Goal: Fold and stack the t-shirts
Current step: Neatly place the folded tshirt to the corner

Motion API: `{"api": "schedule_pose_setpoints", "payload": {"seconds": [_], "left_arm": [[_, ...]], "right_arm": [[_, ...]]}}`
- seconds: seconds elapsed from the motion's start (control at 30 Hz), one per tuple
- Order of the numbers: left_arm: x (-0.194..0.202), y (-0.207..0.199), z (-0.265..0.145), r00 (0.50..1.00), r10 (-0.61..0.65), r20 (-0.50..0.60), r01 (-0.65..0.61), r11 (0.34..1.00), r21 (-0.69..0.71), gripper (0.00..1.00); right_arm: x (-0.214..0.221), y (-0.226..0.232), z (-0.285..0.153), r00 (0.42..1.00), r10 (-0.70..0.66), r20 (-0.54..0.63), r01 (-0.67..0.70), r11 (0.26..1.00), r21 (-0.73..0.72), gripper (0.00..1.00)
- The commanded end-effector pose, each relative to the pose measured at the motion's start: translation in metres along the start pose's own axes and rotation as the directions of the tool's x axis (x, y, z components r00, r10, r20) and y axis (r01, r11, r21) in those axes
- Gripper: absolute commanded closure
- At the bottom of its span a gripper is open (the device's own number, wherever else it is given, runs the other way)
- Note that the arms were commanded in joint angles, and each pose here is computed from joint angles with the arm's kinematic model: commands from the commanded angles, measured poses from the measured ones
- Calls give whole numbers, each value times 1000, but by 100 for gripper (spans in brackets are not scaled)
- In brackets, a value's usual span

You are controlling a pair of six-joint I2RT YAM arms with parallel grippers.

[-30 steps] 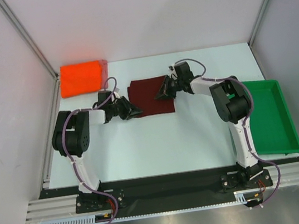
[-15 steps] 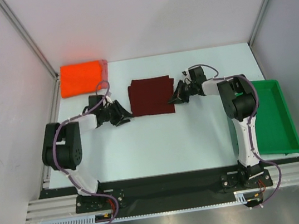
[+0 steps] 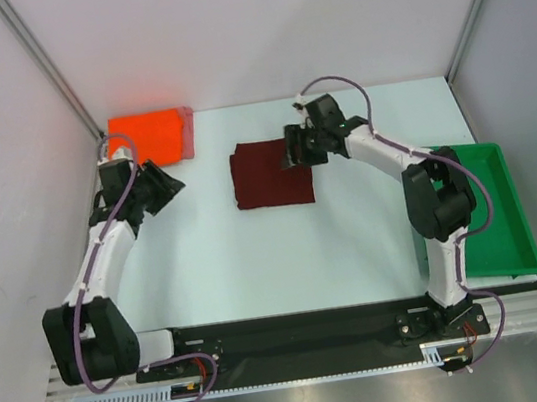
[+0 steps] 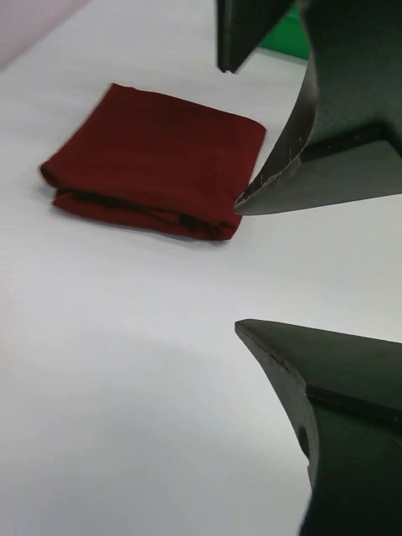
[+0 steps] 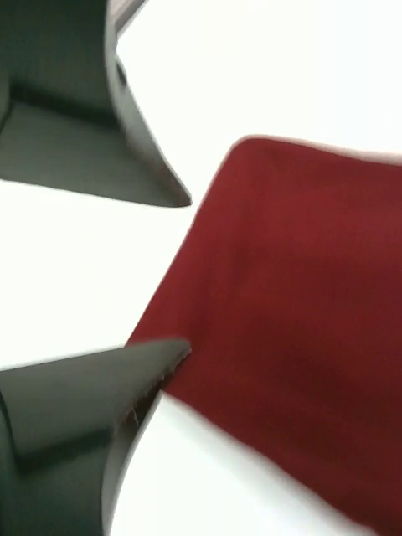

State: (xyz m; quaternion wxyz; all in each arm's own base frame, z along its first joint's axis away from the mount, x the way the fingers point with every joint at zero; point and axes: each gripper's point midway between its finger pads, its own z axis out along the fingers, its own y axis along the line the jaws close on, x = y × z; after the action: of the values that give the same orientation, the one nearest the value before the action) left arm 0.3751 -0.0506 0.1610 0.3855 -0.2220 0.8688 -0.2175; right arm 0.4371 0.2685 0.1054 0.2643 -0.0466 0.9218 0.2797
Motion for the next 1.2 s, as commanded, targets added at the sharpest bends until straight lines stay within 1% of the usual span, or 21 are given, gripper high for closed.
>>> {"api": "schedule_pose_setpoints", "payload": {"seconds": [0.0,0.03,0.07,0.1,0.13,0.17,0.2,0.27,0.3,0.4,0.43,0.5,0.53,0.57,0.6,0.77,0.8,0.87,1.0,1.07,1.17], "left_arm": [[-22,17,-29,993,-64,104,74,993,-96,40],[-17,22,-32,992,-75,100,86,990,-110,39],[-10,28,-38,991,-103,81,114,984,-135,38],[-7,36,-41,989,-126,81,138,977,-163,36],[1,43,-41,988,-144,63,153,971,-181,34],[7,45,-45,986,-160,51,167,969,-184,34],[16,51,-45,984,-177,34,180,963,-200,34],[24,51,-49,982,-190,23,190,964,-186,33],[33,55,-48,981,-196,8,194,963,-189,33],[37,51,-53,980,-199,23,201,970,-136,33],[44,55,-52,980,-200,13,200,970,-139,34],[48,62,-56,981,-193,21,194,969,-150,34],[48,65,-57,980,-195,28,197,969,-153,34],[48,71,-58,978,-205,34,208,965,-158,34],[51,74,-59,977,-212,32,215,964,-158,34],[50,85,-59,971,-236,41,240,958,-158,34],[51,87,-58,969,-243,39,246,956,-159,34],[50,89,-58,966,-255,38,258,953,-157,34],[50,91,-57,966,-256,34,258,953,-157,34],[51,93,-56,966,-256,31,257,953,-161,34],[51,94,-54,964,-263,23,263,951,-163,34]], "right_arm": [[-14,49,-21,937,-336,94,329,941,80,28],[-14,53,-22,914,-393,103,382,917,114,23],[-11,60,-21,887,-449,102,437,891,122,21],[-1,82,-16,814,-571,106,561,821,111,20],[3,79,-11,777,-622,95,603,779,169,16],[9,86,-8,726,-682,83,662,727,184,16],[15,96,-4,632,-772,65,744,629,226,15],[33,100,12,520,-854,11,829,508,233,14],[40,109,16,414,-910,-13,883,398,247,13],[56,107,32,289,-956,-53,930,267,252,13],[61,108,35,233,-970,-70,947,210,244,13],[74,101,46,183,-977,-114,962,154,227,13],[80,99,50,147,-981,-130,971,118,208,13],[89,90,57,130,-979,-159,978,100,182,13],[91,86,60,124,-977,-172,978,91,187,13],[107,82,77,69,-980,-189,983,35,181,13],[110,78,82,67,-978,-197,983,31,180,14],[108,80,88,75,-979,-190,979,36,200,14],[115,82,110,92,-980,-178,983,61,173,16],[109,90,115,102,-981,-163,981,71,182,16],[101,88,124,125,-979,-161,977,93,193,20]]}}
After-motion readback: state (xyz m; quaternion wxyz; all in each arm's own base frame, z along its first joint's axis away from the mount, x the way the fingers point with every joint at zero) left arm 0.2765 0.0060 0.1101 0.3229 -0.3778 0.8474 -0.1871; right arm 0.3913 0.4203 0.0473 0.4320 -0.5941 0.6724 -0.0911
